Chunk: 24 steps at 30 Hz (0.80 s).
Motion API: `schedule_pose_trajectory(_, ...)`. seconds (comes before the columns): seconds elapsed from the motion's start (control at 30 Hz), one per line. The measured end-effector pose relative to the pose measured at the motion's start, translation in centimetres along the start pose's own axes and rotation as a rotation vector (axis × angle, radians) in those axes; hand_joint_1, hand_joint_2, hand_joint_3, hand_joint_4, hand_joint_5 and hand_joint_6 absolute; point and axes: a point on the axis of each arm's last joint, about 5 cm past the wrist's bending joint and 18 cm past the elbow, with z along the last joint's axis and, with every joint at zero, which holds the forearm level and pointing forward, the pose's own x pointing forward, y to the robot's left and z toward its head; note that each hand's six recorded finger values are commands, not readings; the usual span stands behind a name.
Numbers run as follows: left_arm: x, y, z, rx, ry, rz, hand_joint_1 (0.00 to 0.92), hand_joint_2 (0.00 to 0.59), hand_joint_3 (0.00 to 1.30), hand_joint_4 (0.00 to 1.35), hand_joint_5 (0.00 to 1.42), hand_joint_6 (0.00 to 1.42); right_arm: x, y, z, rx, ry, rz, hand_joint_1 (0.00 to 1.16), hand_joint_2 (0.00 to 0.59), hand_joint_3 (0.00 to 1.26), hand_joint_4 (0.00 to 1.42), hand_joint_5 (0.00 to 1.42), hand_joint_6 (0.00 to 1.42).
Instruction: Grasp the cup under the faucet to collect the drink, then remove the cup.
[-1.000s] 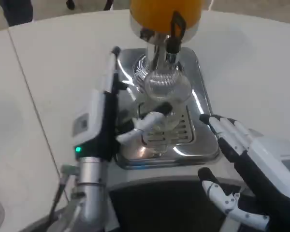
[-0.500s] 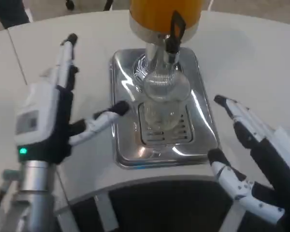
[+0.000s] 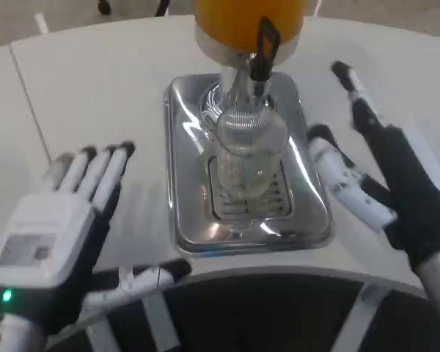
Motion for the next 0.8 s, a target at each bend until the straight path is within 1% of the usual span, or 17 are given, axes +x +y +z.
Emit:
schedule_pose_trajectory(0.1, -1.0, -0.3, 0.17, 0.002, 0.014, -0.026, 0.000, 0.067, 0.00, 0.00, 0.00, 0.00, 0.7, -0.02, 0.02, 0.037, -0.023, 0.007, 0.29, 0.567, 0.01, 0.00, 0.00, 0.05)
schedule_pose_trajectory(0.2, -2.0, -0.9, 0.24, 0.017, 0.041, -0.061, 0.000, 0.068, 0.00, 0.00, 0.00, 0.00, 1.5, -0.23, 0.49, 0.067, -0.079, -0.008, 0.29, 0.564, 0.00, 0.00, 0.00, 0.06)
schedule_pose_trajectory(0.23, -2.2, -1.0, 0.26, 0.014, 0.047, -0.068, 0.000, 0.068, 0.00, 0.00, 0.00, 0.00, 1.7, -0.20, 0.51, 0.080, -0.091, -0.003, 0.29, 0.564, 0.00, 0.00, 0.00, 0.06)
schedule_pose_trajectory(0.33, -2.7, -1.2, 0.27, 0.016, 0.056, -0.086, 0.000, 0.069, 0.00, 0.00, 0.00, 0.00, 1.7, -0.01, 0.57, 0.119, -0.111, 0.025, 0.30, 0.563, 0.00, 0.00, 0.00, 0.06)
schedule_pose_trajectory(0.4, -2.9, -1.2, 0.25, 0.027, 0.057, -0.093, 0.000, 0.069, 0.00, 0.00, 0.00, 0.00, 1.5, 0.04, 1.15, 0.146, -0.139, 0.034, 0.30, 0.563, 0.00, 0.00, 0.00, 0.06)
schedule_pose_trajectory(0.43, -2.9, -1.2, 0.24, 0.028, 0.057, -0.093, 0.000, 0.070, 0.00, 0.00, 0.00, 0.00, 1.5, 0.03, 1.31, 0.151, -0.147, 0.033, 0.30, 0.563, 0.00, 0.00, 0.00, 0.06)
schedule_pose_trajectory(0.5, -2.8, -1.1, 0.11, 0.030, 0.061, -0.086, 0.000, 0.071, 0.00, 0.00, 0.00, 0.00, 1.1, -0.14, 2.02, 0.155, -0.175, 0.031, 0.30, 0.561, 0.00, 0.00, 0.00, 0.06)
schedule_pose_trajectory(0.53, -2.7, -1.0, 0.05, 0.029, 0.064, -0.079, 0.000, 0.073, 0.00, 0.00, 0.00, 0.00, 1.0, -0.23, 2.27, 0.159, -0.183, 0.029, 0.30, 0.560, 0.00, 0.00, 0.00, 0.06)
schedule_pose_trajectory(0.6, -2.6, -0.9, -0.06, 0.023, 0.069, -0.072, 0.000, 0.076, 0.00, 0.00, 0.00, 0.00, 0.7, -0.27, 2.50, 0.184, -0.180, 0.021, 0.30, 0.557, 0.00, 0.00, 0.00, 0.06)
schedule_pose_trajectory(0.67, -2.6, -0.8, -0.15, 0.019, 0.074, -0.067, 0.000, 0.077, 0.00, 0.00, 0.00, 0.00, 0.5, -0.27, 2.63, 0.206, -0.167, 0.003, 0.30, 0.556, 0.00, 0.00, 0.00, 0.06)
schedule_pose_trajectory(0.73, -2.6, -0.8, -0.19, 0.018, 0.075, -0.066, 0.000, 0.078, 0.00, 0.00, 0.00, 0.00, 0.2, -0.23, 2.71, 0.213, -0.157, -0.015, 0.30, 0.555, 0.00, 0.00, 0.00, 0.06)
schedule_pose_trajectory(0.8, -2.6, -0.8, -0.13, 0.012, 0.075, -0.067, 0.000, 0.081, 0.00, 0.00, 0.00, 0.00, -0.2, -0.07, 2.86, 0.202, -0.151, -0.038, 0.30, 0.554, 0.00, 0.00, 0.00, 0.06)
